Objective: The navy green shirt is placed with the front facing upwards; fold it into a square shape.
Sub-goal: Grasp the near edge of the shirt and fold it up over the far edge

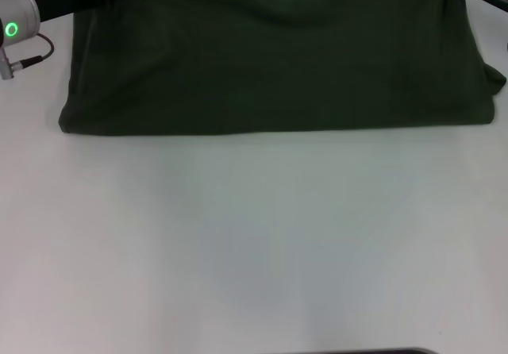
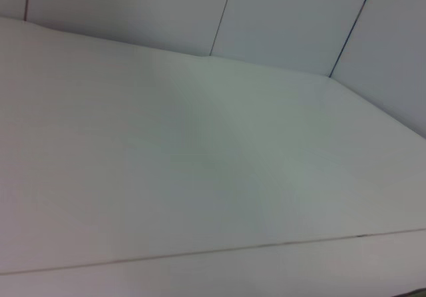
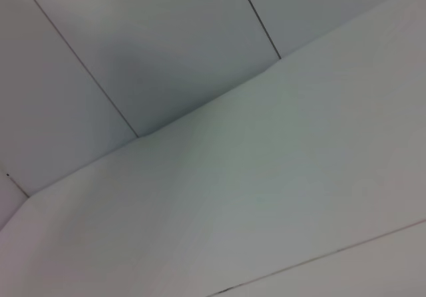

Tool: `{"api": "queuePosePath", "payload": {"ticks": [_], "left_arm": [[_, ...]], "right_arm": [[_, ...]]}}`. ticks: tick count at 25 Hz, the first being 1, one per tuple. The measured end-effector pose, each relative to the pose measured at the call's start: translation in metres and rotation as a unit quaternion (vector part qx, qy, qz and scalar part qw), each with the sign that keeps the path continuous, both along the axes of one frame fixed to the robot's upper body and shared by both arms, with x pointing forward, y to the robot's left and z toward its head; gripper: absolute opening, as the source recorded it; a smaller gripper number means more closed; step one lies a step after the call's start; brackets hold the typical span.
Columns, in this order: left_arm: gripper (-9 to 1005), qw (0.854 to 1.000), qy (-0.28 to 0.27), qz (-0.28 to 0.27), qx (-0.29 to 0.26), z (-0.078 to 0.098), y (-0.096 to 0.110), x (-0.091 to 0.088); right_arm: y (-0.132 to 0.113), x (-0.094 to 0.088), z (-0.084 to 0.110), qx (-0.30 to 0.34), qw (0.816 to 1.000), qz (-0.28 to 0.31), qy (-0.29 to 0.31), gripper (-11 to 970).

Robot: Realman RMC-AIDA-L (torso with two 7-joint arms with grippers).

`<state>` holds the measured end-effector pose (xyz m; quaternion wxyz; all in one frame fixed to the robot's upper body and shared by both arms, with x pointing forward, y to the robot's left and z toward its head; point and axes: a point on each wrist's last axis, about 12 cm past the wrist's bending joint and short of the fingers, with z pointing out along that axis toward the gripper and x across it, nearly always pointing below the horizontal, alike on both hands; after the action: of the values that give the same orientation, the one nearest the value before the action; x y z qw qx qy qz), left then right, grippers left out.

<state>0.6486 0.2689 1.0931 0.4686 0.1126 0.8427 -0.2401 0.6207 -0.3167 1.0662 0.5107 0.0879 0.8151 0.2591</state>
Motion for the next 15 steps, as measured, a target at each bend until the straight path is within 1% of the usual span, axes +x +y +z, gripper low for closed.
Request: {"api": "queuePosePath", "payload": {"ticks": [7, 15], "left_arm": [[37, 1.000, -0.005, 0.015, -0.002, 0.0016, 0.0033, 0.0023], [38, 1.000, -0.005, 0.028, 0.002, 0.0000, 0.0013, 0.0039]], "right_arm": [[-0.0002, 0.0016, 0.0015, -0.001, 1.000, -0.003, -0.005, 19], [-0.0007, 0.0032, 0.0019, -0.009, 1.000, -0.006, -0.005, 20]]}}
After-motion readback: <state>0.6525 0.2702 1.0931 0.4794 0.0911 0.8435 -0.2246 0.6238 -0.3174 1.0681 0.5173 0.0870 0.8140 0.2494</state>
